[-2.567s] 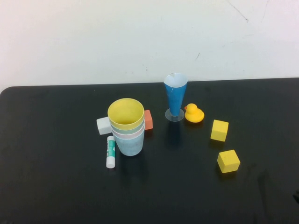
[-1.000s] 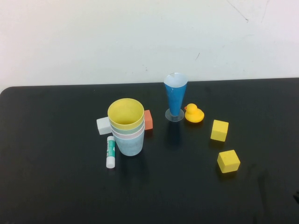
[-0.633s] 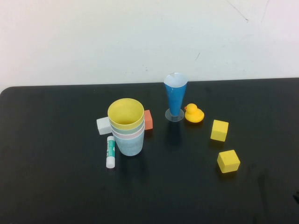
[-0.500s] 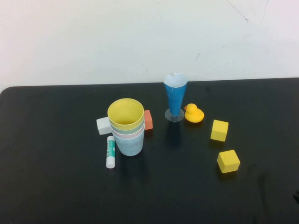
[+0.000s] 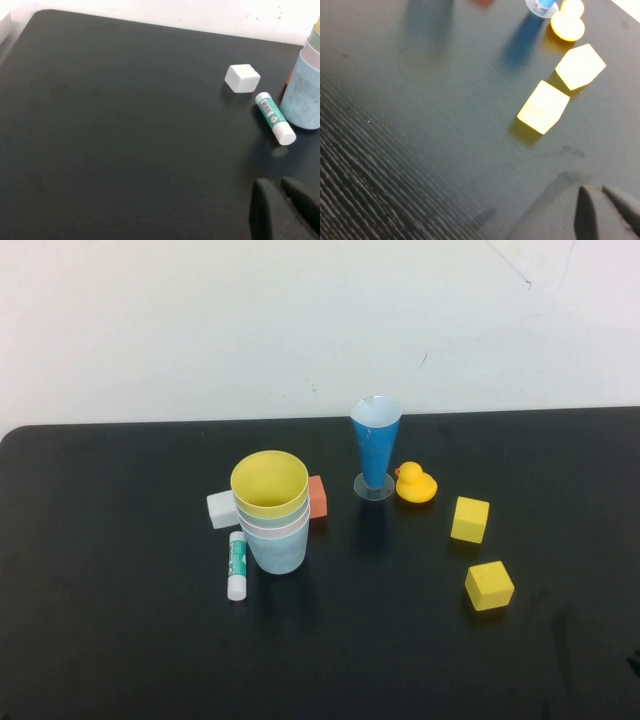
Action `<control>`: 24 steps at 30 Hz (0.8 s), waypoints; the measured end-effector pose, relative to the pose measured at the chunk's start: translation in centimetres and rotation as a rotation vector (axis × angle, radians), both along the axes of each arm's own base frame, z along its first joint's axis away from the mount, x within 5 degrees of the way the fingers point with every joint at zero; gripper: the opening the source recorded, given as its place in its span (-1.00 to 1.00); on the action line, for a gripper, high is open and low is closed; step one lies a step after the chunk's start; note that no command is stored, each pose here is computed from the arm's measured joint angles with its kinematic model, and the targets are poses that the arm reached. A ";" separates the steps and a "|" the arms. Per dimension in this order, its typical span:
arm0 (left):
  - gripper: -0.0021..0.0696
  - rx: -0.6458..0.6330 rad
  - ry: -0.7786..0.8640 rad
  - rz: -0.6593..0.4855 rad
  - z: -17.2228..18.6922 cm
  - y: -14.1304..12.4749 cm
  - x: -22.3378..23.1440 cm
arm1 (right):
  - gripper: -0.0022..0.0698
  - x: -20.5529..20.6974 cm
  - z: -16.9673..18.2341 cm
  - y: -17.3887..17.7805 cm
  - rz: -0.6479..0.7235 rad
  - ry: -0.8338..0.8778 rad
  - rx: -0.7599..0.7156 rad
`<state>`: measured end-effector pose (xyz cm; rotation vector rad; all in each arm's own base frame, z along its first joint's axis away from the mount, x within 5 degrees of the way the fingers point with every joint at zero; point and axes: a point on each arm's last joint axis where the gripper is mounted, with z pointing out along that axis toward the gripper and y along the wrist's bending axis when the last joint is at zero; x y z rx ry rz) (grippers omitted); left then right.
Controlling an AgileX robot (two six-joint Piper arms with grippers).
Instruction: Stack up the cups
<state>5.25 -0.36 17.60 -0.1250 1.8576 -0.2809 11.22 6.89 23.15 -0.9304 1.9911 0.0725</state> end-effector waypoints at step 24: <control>-0.94 0.104 -0.039 -0.152 0.1 -1.1 -0.2 | -0.94 0.0 0.0 0.0 0.000 0.000 0.000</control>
